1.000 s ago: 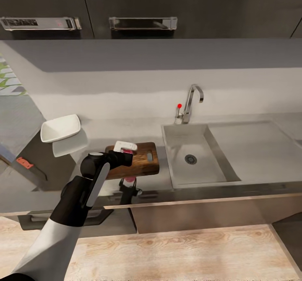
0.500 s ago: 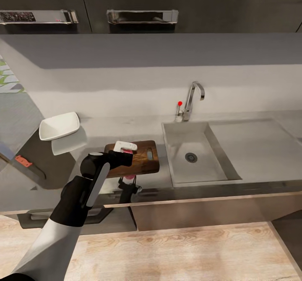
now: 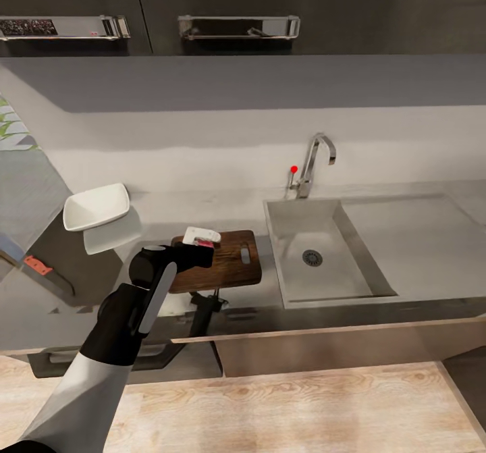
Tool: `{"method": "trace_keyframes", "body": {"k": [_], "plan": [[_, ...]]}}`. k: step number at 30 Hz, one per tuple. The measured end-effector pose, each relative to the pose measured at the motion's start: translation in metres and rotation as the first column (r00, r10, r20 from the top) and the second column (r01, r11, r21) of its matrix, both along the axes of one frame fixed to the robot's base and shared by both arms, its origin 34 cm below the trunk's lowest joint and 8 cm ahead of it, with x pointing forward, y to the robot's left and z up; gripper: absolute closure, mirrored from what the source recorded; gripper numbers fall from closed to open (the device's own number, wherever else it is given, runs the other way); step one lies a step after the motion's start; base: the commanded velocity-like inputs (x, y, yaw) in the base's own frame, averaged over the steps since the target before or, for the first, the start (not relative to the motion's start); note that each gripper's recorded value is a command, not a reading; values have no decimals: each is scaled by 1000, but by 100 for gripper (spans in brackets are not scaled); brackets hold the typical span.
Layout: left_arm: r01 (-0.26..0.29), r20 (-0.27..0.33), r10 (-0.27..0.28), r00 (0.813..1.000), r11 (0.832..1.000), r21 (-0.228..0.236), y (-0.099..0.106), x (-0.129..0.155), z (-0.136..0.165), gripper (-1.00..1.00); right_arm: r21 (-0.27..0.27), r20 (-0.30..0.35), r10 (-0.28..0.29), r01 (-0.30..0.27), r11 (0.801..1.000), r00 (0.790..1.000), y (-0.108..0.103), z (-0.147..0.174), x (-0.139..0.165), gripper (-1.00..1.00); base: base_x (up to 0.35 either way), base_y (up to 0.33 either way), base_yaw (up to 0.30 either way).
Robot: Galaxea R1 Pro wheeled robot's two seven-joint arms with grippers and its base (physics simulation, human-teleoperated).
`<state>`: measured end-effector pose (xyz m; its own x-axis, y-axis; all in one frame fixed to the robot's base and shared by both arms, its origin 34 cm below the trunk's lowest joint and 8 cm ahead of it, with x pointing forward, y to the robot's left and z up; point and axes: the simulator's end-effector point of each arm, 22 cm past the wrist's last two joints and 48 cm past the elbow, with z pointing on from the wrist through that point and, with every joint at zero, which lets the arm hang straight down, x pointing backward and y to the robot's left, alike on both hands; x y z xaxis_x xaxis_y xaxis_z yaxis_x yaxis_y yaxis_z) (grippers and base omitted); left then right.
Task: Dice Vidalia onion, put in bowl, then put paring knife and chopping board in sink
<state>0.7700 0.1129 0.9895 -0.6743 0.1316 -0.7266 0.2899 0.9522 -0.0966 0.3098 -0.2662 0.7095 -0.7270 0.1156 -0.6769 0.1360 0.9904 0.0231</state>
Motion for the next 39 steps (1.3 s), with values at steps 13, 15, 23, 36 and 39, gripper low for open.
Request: {"method": "trace_keyframes", "body": {"k": [13,15,23,36,39], "plan": [[0,-3,0,1000,1000,1,0,0,-1,100,0,-1,0,0,1000,1000,0,0,0,-100,0,0,0],[0,-5,0,1000,1000,1,0,0,-3,100,0,-3,-1,1,1000,1000,0,-1,-1,-100,0,0,0],[0,-16,0,1000,1000,1,0,0,-10,100,0,-14,0,0,1000,1000,0,-3,-4,-100,0,0,0],[0,-32,0,999,1000,2,0,-1,-20,100,0,-28,1,-1,1000,1000,0,-5,-8,-100,0,0,0],[0,-32,0,999,1000,1,0,-1,-20,100,0,-29,1,-1,1000,1000,0,-5,-8,-100,0,0,0]]}}
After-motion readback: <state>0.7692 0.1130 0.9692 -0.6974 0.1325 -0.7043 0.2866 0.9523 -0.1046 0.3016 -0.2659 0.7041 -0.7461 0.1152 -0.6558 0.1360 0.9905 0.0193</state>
